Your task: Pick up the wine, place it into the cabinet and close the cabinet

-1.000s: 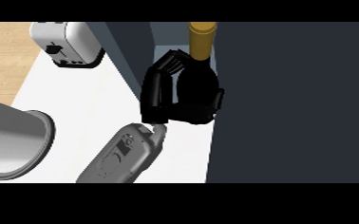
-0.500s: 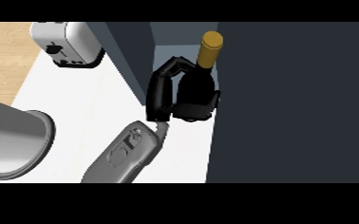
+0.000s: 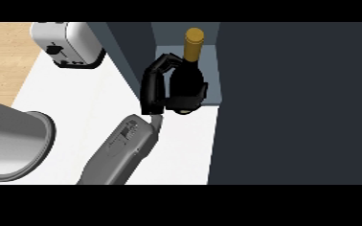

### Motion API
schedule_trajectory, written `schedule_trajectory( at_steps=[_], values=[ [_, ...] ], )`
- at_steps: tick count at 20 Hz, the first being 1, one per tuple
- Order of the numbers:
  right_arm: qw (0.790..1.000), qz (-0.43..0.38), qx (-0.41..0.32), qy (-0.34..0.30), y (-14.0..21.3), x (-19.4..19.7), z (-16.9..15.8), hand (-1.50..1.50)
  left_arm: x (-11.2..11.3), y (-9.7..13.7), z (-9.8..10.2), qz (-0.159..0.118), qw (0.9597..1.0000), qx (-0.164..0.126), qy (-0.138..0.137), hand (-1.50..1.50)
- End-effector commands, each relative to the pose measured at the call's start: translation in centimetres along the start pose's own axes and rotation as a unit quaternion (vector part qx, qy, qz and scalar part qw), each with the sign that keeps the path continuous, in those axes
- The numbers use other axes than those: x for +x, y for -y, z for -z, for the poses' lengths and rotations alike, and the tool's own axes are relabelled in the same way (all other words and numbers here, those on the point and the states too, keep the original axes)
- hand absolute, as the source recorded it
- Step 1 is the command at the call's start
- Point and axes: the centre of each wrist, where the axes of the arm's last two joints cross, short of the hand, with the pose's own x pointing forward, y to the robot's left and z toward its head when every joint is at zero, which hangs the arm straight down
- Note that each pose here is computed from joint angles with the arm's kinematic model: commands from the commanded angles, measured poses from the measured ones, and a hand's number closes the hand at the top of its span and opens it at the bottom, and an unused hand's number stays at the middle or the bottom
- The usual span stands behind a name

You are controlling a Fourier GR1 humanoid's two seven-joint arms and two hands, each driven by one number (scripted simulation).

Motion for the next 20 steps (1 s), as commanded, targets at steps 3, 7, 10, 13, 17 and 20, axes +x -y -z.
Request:
schedule_trajectory(
  at_steps=[3, 7, 10, 13, 17, 20],
  values=[
    [0.999, 0.035, 0.009, 0.029, -0.2, 1.3, -1.6, -1.50, 0.3, -1.5, 1.3, -0.007, 0.9999, 0.008, -0.002, 1.50],
    [0.999, 0.034, 0.006, 0.025, -0.8, 1.1, -0.4, -1.50, -0.6, -1.2, 2.6, -0.008, 0.9997, 0.008, -0.024, 1.50],
    [0.999, 0.035, 0.016, 0.020, -0.4, 2.2, -2.3, -1.50, 0.4, -1.0, 4.1, -0.017, 0.9994, -0.004, -0.030, 1.50],
    [0.999, 0.025, 0.018, 0.025, 0.8, 1.6, -1.3, -1.50, 0.4, -0.7, 4.4, -0.024, 0.9989, 0.012, -0.039, 1.50],
    [0.999, 0.036, 0.024, 0.022, -0.3, 0.8, -0.9, -1.50, -2.1, -1.5, 5.6, 0.014, 0.9987, 0.016, -0.047, 1.50],
    [0.999, 0.040, 0.023, 0.024, -0.2, 0.2, -1.9, -1.50, -1.2, -0.2, 5.8, 0.016, 0.9985, 0.013, -0.050, 1.50]
  ],
)
